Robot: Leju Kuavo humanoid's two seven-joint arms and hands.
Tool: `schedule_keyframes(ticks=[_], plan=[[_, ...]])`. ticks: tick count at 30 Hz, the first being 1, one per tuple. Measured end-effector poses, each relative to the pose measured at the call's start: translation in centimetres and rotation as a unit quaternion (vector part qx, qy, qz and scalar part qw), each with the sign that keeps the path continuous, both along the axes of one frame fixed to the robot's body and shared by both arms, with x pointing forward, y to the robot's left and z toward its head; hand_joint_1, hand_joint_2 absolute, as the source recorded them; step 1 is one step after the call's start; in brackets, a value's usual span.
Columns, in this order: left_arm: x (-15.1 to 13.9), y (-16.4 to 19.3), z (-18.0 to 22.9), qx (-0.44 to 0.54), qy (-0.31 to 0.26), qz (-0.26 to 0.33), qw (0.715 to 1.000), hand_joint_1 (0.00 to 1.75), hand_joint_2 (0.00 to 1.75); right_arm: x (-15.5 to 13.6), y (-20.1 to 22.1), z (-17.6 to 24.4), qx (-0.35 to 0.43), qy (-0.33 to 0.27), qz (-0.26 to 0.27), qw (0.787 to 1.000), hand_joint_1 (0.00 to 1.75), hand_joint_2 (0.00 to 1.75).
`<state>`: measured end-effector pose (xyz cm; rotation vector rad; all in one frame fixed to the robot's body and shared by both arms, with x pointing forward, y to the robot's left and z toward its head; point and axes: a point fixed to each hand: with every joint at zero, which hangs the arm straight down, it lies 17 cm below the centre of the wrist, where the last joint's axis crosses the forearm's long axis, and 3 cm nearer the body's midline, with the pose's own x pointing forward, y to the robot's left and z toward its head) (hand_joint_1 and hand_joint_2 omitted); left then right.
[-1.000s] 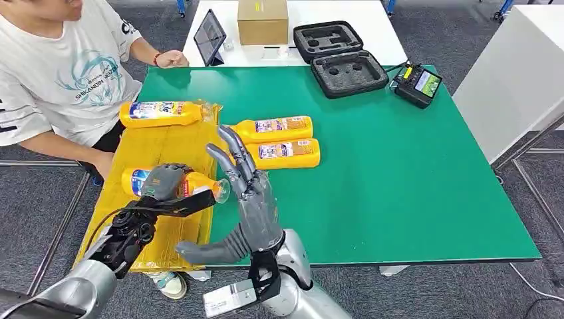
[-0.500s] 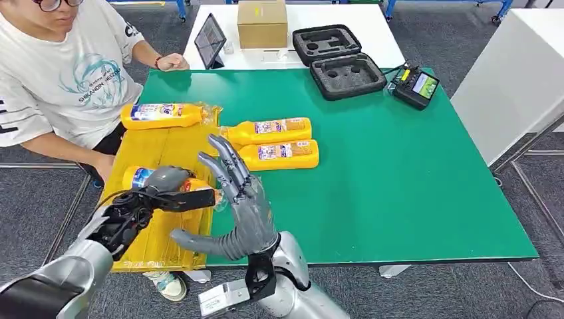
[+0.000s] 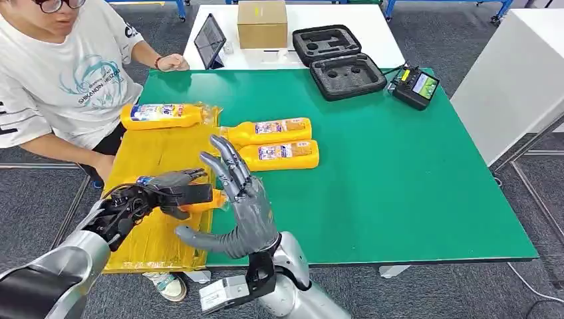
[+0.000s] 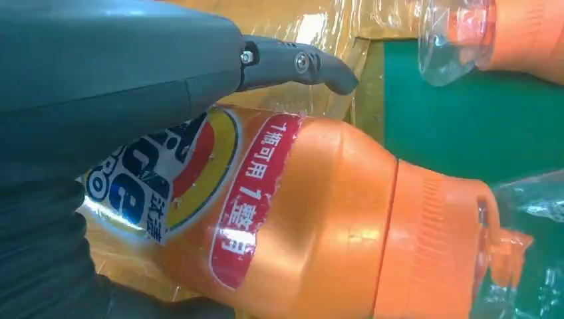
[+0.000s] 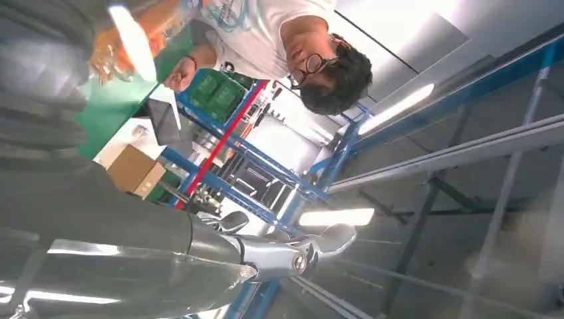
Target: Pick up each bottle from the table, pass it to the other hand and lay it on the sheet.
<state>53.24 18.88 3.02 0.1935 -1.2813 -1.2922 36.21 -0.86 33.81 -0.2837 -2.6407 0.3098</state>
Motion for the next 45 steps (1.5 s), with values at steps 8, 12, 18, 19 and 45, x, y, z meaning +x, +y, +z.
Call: schedule_keyframes(ticks=[8, 12, 18, 19, 45], plan=[[0.5, 0.0, 0.9, -0.049, -0.001, 0.026, 0.998, 0.0, 0.0, 0.1, 0.2, -0.4, -0.011, 0.006, -0.004, 1.0, 0.0, 1.75], [0.6, -0.1, 1.1, -0.066, -0.001, 0.035, 0.997, 0.0, 0.0, 0.1, 0.1, -0.8, -0.014, 0.01, -0.006, 1.0, 0.0, 1.75], [1.8, 0.4, 4.9, -0.228, -0.051, 0.101, 0.967, 0.0, 0.0, -0.1, 0.2, -1.3, -0.025, 0.01, -0.009, 1.0, 0.0, 1.75], [2.1, 1.0, 5.9, -0.267, -0.068, 0.122, 0.954, 0.0, 0.0, -0.1, 0.1, -1.5, -0.027, 0.011, -0.01, 1.0, 0.0, 1.75], [-8.5, 19.5, 28.0, -0.294, -0.592, 0.393, 0.639, 0.0, 1.75, 7.4, -4.8, -9.1, -0.204, 0.091, -0.193, 0.955, 0.0, 1.75]])
